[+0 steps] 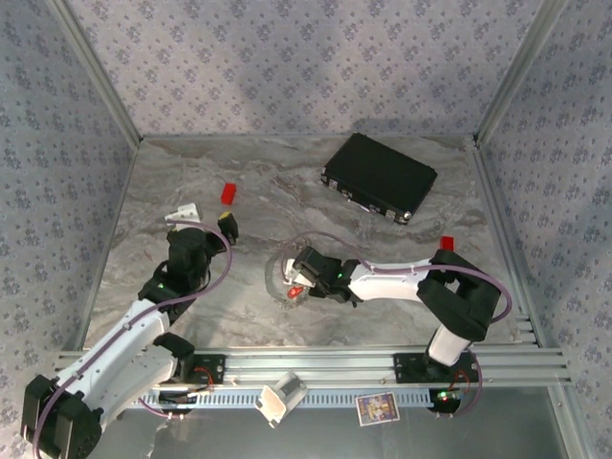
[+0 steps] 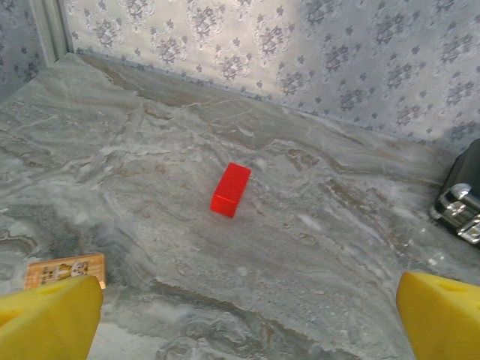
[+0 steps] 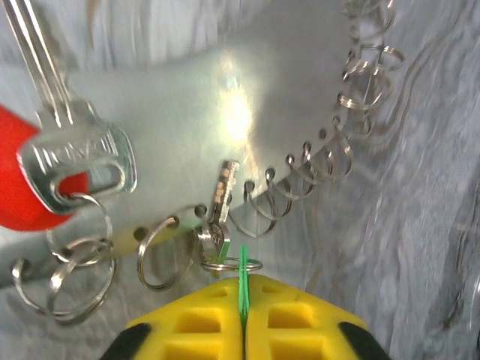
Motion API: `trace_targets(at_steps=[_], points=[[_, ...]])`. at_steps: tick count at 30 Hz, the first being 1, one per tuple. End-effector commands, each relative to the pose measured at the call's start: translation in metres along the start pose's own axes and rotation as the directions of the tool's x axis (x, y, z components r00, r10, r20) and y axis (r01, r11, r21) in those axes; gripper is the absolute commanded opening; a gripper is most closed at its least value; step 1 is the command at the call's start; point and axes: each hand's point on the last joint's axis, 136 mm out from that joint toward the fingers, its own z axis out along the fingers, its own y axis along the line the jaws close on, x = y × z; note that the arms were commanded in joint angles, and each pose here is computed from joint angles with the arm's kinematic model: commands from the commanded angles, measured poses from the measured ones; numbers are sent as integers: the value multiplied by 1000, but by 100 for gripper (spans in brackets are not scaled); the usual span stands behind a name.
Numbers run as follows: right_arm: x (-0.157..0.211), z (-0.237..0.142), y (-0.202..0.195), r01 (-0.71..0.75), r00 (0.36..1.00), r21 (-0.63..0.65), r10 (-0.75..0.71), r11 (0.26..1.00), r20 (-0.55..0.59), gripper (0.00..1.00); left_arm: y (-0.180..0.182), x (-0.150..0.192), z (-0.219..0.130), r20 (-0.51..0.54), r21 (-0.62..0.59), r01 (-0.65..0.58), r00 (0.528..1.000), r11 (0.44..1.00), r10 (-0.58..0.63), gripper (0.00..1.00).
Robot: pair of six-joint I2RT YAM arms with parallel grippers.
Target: Put the keys on the keyring
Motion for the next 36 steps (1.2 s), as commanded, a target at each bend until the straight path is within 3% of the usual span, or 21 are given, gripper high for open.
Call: trace_targets(at_steps=[1,6,8,11,12,14,16,18,19,22,26,31,36], points=[[34,-5,-6,97,986,50,-89,994,-140,20,1,-10,2,37,-7,-32,999,999,32,100],[61,-14,-22,88,974,134,-57,987,-217,35,3,-16,14,40,-32,-116,992,993,117,100],[56,-27,-34,16,987,165,11,986,-159,37,8,-16,22,29,-60,-135,990,989,137,100],[42,-54,-57,-231,973,159,226,960,48,39,16,-19,32,22,-93,-166,985,982,169,100],[40,-64,-68,-355,930,120,337,927,144,41,19,-20,35,24,-103,-178,983,979,181,100],[46,-82,-97,-585,773,20,549,811,318,46,29,-23,40,30,-138,-208,976,968,214,100],[83,-94,-137,-773,577,21,689,634,439,52,43,-23,46,18,-177,-225,973,958,231,100],[125,-103,-166,-884,430,78,733,462,528,55,57,-21,51,6,-218,-246,967,944,253,100],[145,-105,-175,-914,384,115,737,389,556,57,65,-17,54,-2,-241,-255,965,937,262,100],[205,-98,-184,-942,332,245,762,231,556,57,88,0,60,-14,-275,-249,967,928,255,100],[233,-85,-188,-910,398,330,748,250,531,52,107,21,69,-20,-292,-237,970,927,241,100],[248,-66,-189,-941,333,267,720,209,609,51,102,30,87,-4,-237,-274,960,932,281,100],[248,-34,-189,-943,332,214,747,253,576,51,91,39,100,47,-155,-316,944,936,327,100]])
